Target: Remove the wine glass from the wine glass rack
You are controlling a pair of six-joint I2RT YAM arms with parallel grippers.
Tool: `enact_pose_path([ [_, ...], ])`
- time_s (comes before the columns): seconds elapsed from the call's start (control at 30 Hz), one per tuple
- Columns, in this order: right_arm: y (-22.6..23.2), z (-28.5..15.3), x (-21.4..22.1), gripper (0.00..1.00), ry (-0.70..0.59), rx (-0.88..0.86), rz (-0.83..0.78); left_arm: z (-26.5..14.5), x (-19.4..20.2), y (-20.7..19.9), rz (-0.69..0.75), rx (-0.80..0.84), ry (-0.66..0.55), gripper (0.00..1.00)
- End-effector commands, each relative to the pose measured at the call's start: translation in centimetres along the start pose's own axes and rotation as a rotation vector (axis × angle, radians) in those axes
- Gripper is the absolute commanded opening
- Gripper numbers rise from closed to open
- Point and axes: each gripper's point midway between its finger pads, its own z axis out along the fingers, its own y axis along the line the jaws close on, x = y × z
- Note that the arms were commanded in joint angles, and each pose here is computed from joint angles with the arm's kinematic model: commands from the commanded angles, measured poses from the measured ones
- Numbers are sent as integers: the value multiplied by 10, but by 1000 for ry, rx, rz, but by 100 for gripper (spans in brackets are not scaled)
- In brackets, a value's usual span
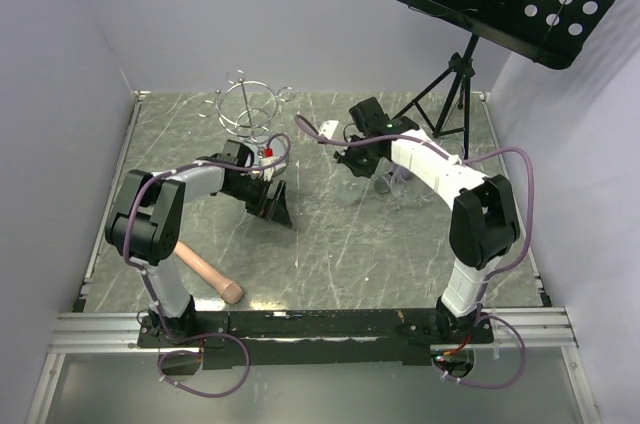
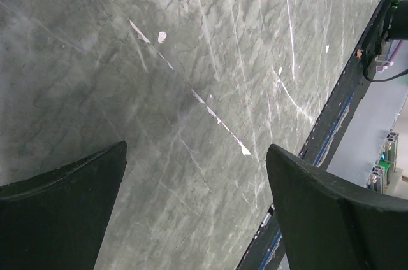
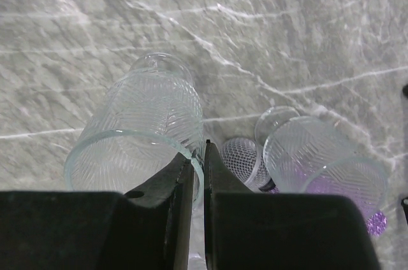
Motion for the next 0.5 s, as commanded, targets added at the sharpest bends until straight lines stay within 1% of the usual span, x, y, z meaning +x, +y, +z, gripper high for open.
enact_pose_path([
  [0.0,-17,-18,-3,0,15,34,5,10,25,37,-1,-138,93,100],
  [0.23,-7,-14,11,0,60,-20,-6,11,26,37,-5,-133,98,100],
  [0.47,-12,-6,17,1,108,-10,20,11,27,37,-3,-138,99,100],
])
